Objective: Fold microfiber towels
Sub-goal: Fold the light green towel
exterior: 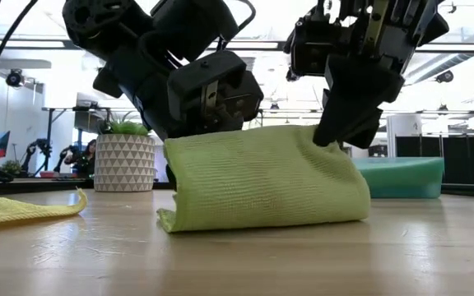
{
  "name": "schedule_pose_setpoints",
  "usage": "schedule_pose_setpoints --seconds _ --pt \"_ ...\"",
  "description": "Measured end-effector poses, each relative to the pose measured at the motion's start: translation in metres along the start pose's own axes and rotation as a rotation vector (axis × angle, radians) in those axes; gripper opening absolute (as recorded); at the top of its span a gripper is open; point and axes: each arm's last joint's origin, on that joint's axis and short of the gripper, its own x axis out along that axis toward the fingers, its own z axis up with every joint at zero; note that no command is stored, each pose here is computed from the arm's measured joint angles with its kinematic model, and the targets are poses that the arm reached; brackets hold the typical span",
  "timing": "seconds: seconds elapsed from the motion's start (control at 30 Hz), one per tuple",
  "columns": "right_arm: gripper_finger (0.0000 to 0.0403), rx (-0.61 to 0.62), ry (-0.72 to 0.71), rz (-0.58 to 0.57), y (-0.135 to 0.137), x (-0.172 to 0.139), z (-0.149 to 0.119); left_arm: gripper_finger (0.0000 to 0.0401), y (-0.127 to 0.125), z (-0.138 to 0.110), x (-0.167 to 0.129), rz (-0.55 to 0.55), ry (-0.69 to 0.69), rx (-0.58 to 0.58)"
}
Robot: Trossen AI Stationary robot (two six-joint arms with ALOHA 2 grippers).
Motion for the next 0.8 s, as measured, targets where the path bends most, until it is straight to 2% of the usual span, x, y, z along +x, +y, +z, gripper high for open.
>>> schedule_pose_setpoints --seconds 0.37,0.57,0.8 --pt "0.0011 0.01 0.06 -0.046 -0.011 0.023 -0.009 0.0 0.0 0.0 0.0 -0.013 0.002 0.0" --pt "0.0011 0.007 0.04 -0.036 -0.009 0.019 -0.006 0.0 0.0 0.0 0.0 -0.023 0.007 0.0" --pt "0.0011 0.01 0.01 -0.081 -0.014 0.02 -0.003 0.0 0.0 0.0 0.0 -0.023 0.007 0.001"
